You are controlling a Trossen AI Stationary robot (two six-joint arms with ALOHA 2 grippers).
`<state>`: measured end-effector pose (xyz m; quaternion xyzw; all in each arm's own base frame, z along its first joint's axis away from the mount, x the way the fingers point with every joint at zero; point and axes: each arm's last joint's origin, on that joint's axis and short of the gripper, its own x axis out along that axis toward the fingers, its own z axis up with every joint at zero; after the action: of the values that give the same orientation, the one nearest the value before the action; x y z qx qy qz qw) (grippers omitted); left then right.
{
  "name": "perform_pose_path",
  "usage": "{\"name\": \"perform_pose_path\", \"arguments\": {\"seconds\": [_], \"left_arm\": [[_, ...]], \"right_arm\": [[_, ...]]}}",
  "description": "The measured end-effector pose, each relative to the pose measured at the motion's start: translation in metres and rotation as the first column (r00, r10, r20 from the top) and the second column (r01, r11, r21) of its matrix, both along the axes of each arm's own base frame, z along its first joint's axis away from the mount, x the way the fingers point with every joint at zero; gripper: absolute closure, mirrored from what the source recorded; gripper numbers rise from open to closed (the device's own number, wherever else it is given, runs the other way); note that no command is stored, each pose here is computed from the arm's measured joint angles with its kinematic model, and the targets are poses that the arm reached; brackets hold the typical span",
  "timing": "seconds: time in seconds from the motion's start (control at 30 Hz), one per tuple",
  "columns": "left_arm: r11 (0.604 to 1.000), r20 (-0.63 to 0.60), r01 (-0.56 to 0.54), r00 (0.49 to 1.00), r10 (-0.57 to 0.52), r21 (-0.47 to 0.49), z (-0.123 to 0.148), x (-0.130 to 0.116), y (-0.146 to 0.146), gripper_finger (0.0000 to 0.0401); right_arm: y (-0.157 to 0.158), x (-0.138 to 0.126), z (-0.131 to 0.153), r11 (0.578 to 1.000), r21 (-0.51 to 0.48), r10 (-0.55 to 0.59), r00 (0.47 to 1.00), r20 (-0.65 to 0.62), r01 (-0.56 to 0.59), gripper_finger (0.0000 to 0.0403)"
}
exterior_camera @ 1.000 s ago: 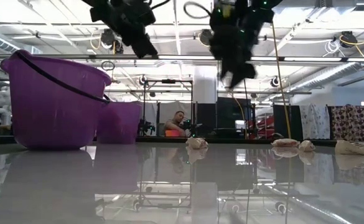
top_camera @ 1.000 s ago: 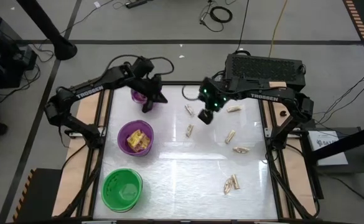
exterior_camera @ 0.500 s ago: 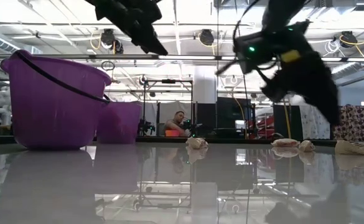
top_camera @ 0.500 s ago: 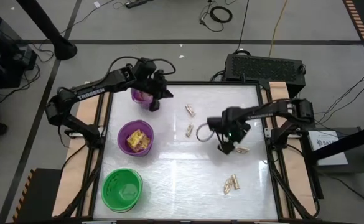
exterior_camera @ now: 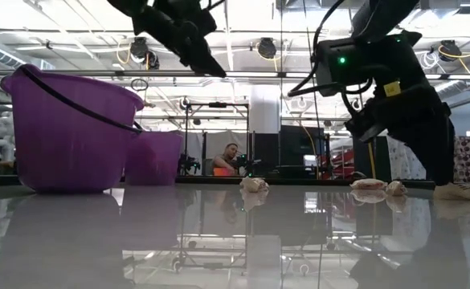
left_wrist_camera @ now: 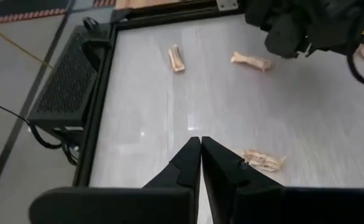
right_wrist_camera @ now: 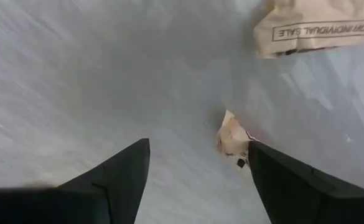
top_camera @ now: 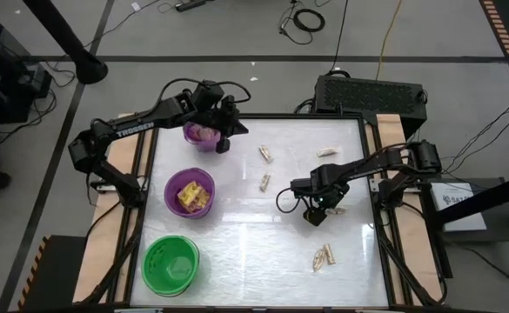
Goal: Sort candy by brand, put in halloween buckets
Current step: Put the white candy into the green bucket
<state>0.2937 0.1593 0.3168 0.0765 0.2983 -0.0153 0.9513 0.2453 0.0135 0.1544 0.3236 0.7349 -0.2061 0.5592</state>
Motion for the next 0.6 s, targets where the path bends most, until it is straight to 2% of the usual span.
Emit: {"name": "perform_pose_path", "arguments": {"seconds": [0.1, 0.23, 0.6], "left_arm": [[1.0, -0.022, 0.003, 1.0, -0.004, -0.013, -0.0046, 0.0019, -0.0003, 0.0378], [1.0, -0.036, 0.004, 0.999, -0.005, -0.022, -0.0071, 0.0025, -0.0004, 0.0378], [1.0, -0.034, 0.004, 0.999, -0.004, -0.021, -0.0069, 0.0025, -0.0002, 0.0378]], "right_arm": [[0.0017, -0.0002, -0.0002, 1.0, -0.027, -0.003, 1.0, -0.003, 0.003, 0.0151], [0.0012, -0.0006, -0.0002, 0.999, -0.045, -0.003, 1.0, -0.008, 0.002, 0.0191], [0.0008, -0.0008, -0.0002, 0.999, -0.054, 0.007, 1.0, -0.008, -0.008, 0.0372]]}}
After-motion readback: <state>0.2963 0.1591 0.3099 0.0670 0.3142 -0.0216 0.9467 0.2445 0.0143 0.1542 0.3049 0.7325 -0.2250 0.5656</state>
